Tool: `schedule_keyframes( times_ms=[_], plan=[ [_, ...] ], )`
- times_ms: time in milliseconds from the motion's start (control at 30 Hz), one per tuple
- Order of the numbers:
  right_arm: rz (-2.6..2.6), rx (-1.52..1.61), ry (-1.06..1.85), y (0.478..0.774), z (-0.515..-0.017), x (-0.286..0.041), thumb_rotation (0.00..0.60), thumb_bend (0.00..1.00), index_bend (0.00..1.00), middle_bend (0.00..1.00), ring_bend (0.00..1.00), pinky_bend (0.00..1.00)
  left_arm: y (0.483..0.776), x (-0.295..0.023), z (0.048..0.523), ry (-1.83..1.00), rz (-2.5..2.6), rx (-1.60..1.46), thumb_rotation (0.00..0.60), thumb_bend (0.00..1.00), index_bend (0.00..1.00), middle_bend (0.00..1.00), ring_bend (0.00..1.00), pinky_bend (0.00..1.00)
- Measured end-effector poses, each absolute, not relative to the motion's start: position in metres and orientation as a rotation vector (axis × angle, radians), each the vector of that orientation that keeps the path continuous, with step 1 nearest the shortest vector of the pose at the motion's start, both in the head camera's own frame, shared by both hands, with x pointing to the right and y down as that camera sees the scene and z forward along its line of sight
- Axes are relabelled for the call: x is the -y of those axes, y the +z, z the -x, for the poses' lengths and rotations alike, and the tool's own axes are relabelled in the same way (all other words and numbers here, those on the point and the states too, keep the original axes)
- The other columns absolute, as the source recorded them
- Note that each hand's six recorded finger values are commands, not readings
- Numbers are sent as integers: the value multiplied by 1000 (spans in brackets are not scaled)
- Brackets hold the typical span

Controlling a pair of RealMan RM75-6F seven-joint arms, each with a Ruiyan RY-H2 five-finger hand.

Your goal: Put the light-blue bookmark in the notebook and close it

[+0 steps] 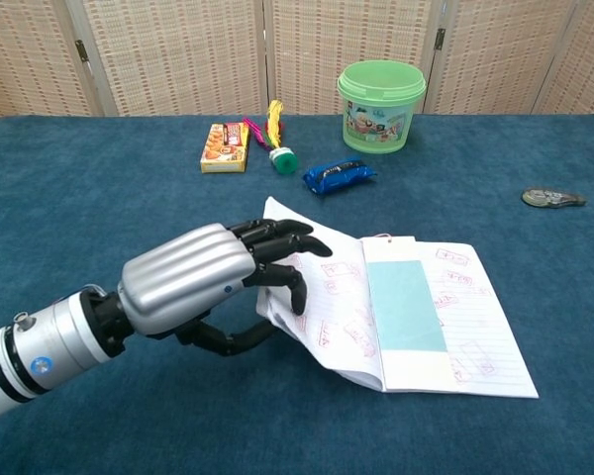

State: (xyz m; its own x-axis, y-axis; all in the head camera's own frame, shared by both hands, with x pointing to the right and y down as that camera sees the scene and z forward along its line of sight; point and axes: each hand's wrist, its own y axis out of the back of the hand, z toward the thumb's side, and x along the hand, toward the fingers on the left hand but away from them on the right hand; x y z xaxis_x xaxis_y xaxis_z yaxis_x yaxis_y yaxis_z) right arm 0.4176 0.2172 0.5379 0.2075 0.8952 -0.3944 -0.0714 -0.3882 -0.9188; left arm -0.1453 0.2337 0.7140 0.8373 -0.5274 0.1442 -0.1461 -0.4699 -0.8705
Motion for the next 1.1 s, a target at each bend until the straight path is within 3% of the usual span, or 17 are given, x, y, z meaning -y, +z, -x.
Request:
schedule_keyframes(
  times_ms=[233, 867, 1100],
  plan=[
    [1582, 794, 1325, 540, -415, -215, 600, 201, 0, 202, 0, 0, 711, -230, 152, -487, 2031, -518, 600, 566, 544, 183, 94, 156],
    [1633, 744, 1258, 550, -392, -207, 600, 201, 0, 202, 0, 0, 699, -219, 227, -582, 1955, -584, 600, 580, 569, 189, 94, 156],
    [1626, 760, 1255, 547, -394, -209, 600, 201, 0, 202, 0, 0, 685, -221, 220, -502, 1926, -556, 600, 580, 566, 189, 94, 156]
  ],
)
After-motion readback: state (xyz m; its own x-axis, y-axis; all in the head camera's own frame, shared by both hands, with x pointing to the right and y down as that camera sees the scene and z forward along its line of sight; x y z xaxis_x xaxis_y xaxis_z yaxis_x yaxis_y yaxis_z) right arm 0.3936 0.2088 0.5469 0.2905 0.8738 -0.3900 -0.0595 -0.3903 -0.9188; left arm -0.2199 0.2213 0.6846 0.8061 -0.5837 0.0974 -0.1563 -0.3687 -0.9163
